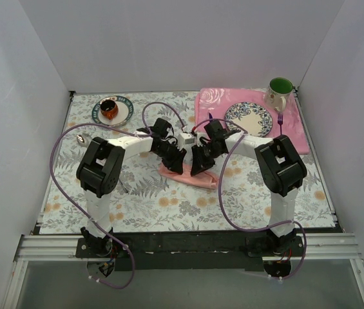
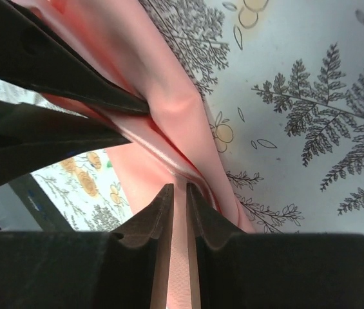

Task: Fold the napkin into a case and place the utensils inside
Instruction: Smooth out the smaller rectangle-folded napkin from the folded napkin.

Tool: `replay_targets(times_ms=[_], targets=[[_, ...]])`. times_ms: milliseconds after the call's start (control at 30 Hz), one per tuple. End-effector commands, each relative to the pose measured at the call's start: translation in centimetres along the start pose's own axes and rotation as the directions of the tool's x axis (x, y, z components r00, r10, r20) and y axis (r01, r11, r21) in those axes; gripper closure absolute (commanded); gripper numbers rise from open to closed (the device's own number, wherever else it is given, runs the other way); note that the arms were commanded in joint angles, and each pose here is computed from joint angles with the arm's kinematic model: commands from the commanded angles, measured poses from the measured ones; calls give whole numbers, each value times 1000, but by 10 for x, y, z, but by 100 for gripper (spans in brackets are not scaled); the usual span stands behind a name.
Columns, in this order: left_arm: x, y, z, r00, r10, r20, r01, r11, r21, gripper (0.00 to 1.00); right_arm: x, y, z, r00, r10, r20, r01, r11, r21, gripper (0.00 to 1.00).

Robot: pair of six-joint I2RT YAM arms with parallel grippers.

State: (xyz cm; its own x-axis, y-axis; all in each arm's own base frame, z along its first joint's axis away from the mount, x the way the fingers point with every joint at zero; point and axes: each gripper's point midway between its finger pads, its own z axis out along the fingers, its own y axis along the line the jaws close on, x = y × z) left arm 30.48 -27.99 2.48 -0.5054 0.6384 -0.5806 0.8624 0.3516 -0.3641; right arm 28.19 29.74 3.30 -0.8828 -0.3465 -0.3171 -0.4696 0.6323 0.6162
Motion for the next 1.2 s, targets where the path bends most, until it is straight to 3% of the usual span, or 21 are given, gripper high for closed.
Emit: replay_targets(times_ms=[0,167,200,233,367,433,533,567,600,700,733,767,933,1067,1167], targets=[[27,7,-3,980,-183,-76,184,983,12,67,14,-25,7,998,5,-61,1,995,104,79],[-35,12,-64,944,-287,165,263,953,152,41,16,-32,11,997,15,-80,-5,992,128,81],[-43,20,-83,910,-355,213,322,931,173,31,16,-32,11,997,15,-79,-4,992,130,81],[-50,22,-94,895,-369,250,327,925,194,12,16,-32,12,997,16,-80,-6,992,130,82],[-62,-5,-128,865,-406,296,311,895,319,7,17,-32,11,997,16,-79,-5,992,128,82],[-51,-22,-125,845,-473,249,359,848,390,8,17,-32,11,997,15,-78,-5,992,124,82],[-34,-43,-116,812,-560,165,429,764,483,19,16,-30,11,997,12,-75,-3,993,118,82],[-31,-47,-112,806,-575,145,443,746,497,26,16,-30,11,997,13,-75,-4,993,115,82],[-30,-50,-110,799,-587,131,446,725,525,40,16,-30,11,997,13,-71,-5,994,113,82],[-25,-55,-99,772,-630,86,489,675,552,69,16,-28,11,997,10,-72,-2,994,107,82],[-25,-53,-94,773,-628,89,489,679,548,73,16,-27,11,997,7,-73,0,995,102,82],[-22,-55,-88,757,-651,63,521,659,542,74,17,-27,12,997,6,-75,1,995,97,82],[-23,-27,-68,724,-682,106,572,679,461,72,20,-25,11,998,-9,-68,15,996,85,82],[-8,-2,-44,655,-750,92,676,636,373,69,20,-25,11,998,-19,-62,24,997,78,82],[17,12,-23,581,-813,47,768,566,299,69,16,-20,10,998,-44,-53,47,997,58,82]])
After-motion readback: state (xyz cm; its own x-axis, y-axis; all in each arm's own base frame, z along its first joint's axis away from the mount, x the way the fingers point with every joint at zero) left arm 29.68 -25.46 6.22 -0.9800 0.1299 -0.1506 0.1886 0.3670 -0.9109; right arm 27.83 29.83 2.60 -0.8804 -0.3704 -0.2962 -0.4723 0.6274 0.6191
